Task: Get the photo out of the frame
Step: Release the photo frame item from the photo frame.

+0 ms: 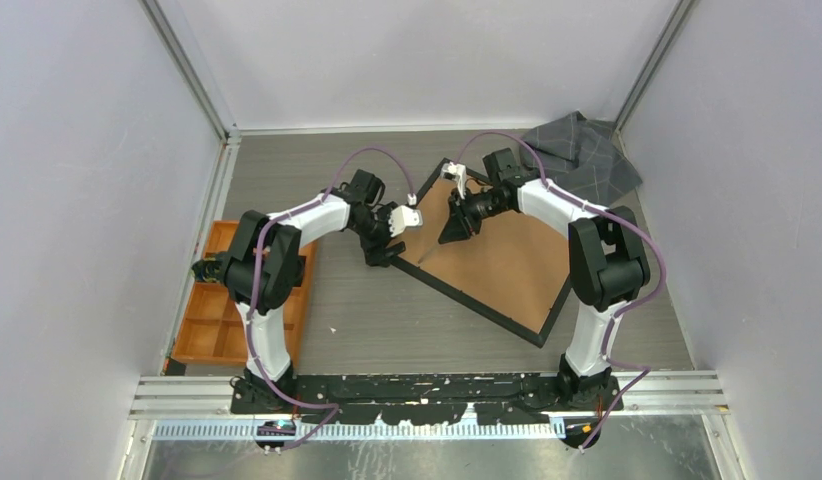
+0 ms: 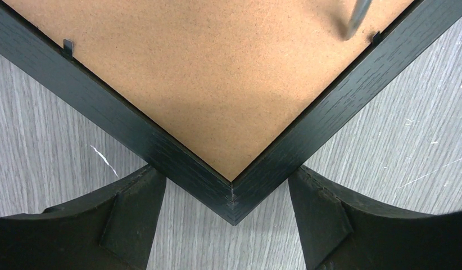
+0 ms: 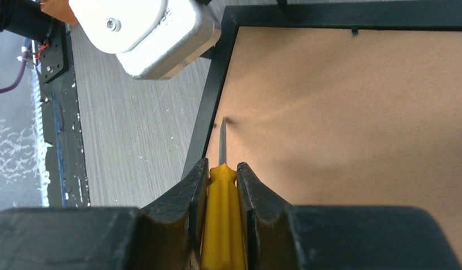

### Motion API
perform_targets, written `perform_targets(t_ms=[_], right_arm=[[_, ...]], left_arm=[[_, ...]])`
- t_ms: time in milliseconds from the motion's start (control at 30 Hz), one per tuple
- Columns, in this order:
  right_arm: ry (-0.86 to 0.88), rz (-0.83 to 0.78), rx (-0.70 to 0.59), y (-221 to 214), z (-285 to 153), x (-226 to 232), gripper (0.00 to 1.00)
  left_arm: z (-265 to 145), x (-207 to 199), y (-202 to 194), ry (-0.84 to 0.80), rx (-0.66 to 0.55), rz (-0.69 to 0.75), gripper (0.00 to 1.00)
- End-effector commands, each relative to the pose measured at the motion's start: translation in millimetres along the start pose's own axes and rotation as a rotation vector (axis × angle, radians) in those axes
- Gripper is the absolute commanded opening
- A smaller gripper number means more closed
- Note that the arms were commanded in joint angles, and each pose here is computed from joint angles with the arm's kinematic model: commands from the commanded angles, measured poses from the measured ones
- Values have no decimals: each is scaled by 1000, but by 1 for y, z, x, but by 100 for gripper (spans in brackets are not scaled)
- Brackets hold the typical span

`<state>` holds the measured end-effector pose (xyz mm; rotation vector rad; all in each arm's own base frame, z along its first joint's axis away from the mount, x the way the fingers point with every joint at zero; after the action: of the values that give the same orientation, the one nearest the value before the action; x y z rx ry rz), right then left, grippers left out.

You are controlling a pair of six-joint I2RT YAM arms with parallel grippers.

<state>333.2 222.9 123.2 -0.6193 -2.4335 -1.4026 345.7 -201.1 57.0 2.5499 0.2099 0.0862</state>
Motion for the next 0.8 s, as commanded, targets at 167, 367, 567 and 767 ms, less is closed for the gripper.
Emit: perform_targets(t_ms=[167,367,567,767], right_arm=[[44,-93,-9,7,-2,8,1],[91,-117,10,1,-6,16,1],[124,-113,-1,0,-3,20,1],[89,-147,-5,1,8,18,1]], left_arm=[[1,-21,1,-58,-8,-5,79],[1,-21,1,-50,-12,-10,79],[0,-21,1,-46,-13,-16,79],[0,-22,2,-58,-15,-13,79]])
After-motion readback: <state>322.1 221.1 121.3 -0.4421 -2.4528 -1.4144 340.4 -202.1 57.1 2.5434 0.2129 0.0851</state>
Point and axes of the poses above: each gripper's point midway between its finger pads, its own z axis out along the fingers, its own x axis along the line the jaws close on, y = z × x, the point moved 4 cm from there along -z, back along the fingers, and after that the axes turned 1 degree about -z, right-handed, at the moved point
